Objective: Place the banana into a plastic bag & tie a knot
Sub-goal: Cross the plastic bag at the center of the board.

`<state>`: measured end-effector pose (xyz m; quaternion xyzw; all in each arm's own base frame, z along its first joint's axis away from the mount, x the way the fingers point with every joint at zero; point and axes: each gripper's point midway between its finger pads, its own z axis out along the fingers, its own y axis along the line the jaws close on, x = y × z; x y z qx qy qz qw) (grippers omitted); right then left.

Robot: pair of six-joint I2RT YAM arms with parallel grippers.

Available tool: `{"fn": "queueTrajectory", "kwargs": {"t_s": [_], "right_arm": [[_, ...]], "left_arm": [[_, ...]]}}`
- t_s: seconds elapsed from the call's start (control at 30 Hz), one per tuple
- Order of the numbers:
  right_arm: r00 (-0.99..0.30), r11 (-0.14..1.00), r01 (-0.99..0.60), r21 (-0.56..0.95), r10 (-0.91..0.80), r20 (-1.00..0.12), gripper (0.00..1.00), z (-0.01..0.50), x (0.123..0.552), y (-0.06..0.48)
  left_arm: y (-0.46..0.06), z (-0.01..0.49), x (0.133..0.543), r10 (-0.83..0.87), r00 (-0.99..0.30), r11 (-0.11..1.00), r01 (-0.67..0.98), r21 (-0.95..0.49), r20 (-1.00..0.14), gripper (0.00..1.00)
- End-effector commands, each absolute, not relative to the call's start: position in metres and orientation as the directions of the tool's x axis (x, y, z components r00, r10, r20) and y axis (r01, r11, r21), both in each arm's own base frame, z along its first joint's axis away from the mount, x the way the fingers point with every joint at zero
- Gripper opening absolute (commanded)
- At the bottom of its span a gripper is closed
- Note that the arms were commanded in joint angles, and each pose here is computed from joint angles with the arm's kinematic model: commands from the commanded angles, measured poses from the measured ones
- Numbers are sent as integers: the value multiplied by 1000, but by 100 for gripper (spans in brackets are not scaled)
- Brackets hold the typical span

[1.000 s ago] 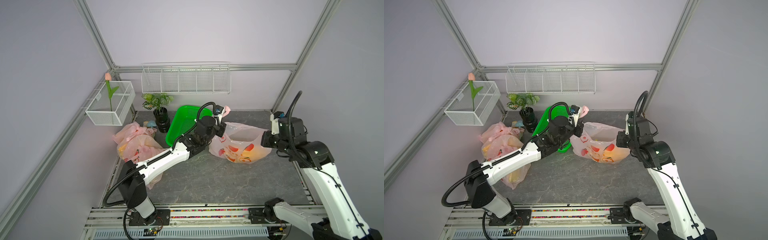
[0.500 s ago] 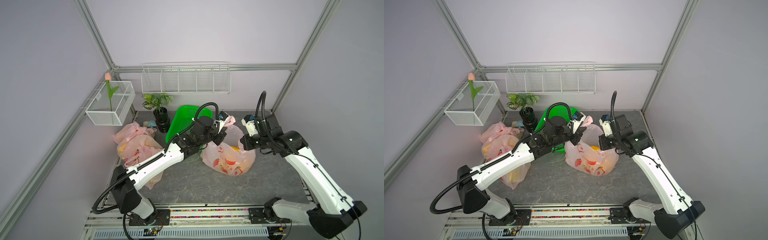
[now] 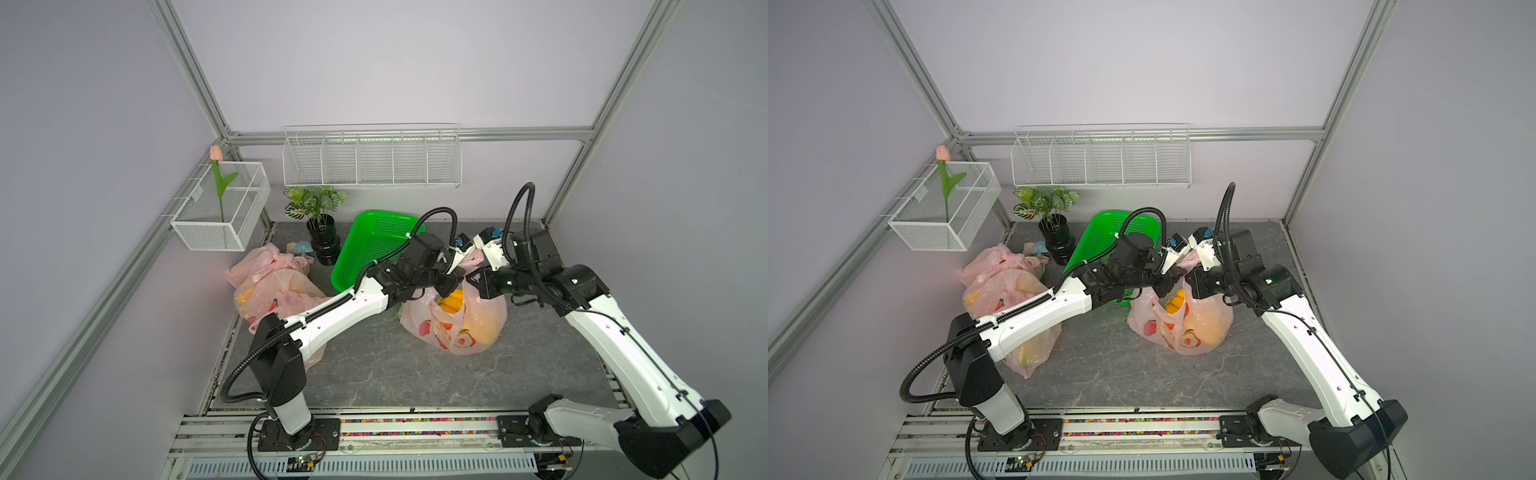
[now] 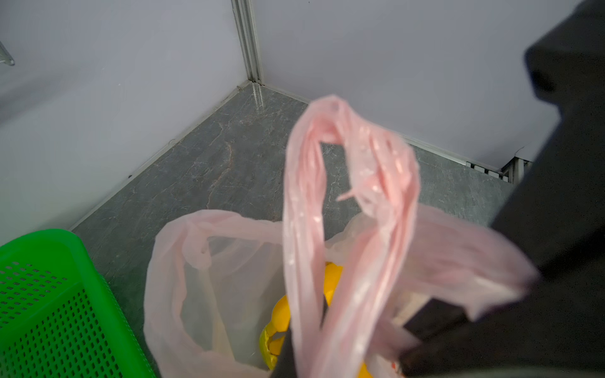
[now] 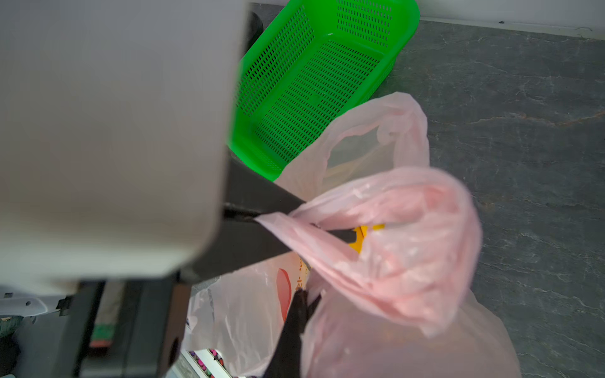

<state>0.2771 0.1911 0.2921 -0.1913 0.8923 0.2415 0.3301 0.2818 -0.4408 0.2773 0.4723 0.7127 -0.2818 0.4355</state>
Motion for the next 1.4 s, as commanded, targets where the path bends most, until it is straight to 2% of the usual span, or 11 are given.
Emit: {"fn": "queueTrajectory", "kwargs": {"t_s": [0.0, 0.07, 0.27, 0.4, 0.5, 0.6, 0.7, 0.83, 0.97, 1.1, 1.37], "right_arm": [[-656, 814, -521, 258, -189, -730, 7, 300, 284, 187], [-656, 828, -502, 249, -177, -733, 11, 304, 289, 182], [-702, 875, -426, 230, -160, -694, 48, 297, 282, 165], [-727, 897, -387, 214, -154, -670, 51, 288, 268, 151], [-727, 912, -361, 194, -145, -671, 53, 287, 261, 142], [-712, 915, -359, 184, -141, -688, 41, 293, 260, 139], [-734, 918, -358, 169, -165, -659, 36, 289, 255, 135], [-722, 918, -370, 142, -188, -666, 16, 298, 250, 131], [-676, 913, -403, 71, -244, -695, 7, 322, 253, 128], [-652, 878, -477, 37, -326, -685, 7, 332, 262, 152], [-590, 826, -563, -22, -420, -689, 7, 329, 281, 189]], "left_arm": [[-430, 275, 275, 460, -144, 381, 923, 49, -876, 0], [-423, 275, 289, 444, -161, 433, 900, 54, -881, 0], [-405, 289, 328, 352, -233, 610, 791, 34, -907, 0], [-396, 292, 346, 306, -241, 700, 713, 46, -921, 0], [-398, 291, 351, 315, -245, 710, 702, 56, -917, 0], [-400, 291, 351, 314, -245, 706, 706, 54, -917, 0], [-399, 293, 349, 307, -237, 702, 710, 51, -922, 0], [-387, 296, 360, 299, -252, 761, 645, 71, -920, 0], [-394, 304, 353, 310, -243, 723, 688, 61, -919, 0], [-399, 317, 349, 329, -251, 702, 710, 58, -911, 0], [-424, 323, 309, 380, -214, 493, 870, 1, -900, 3]]}}
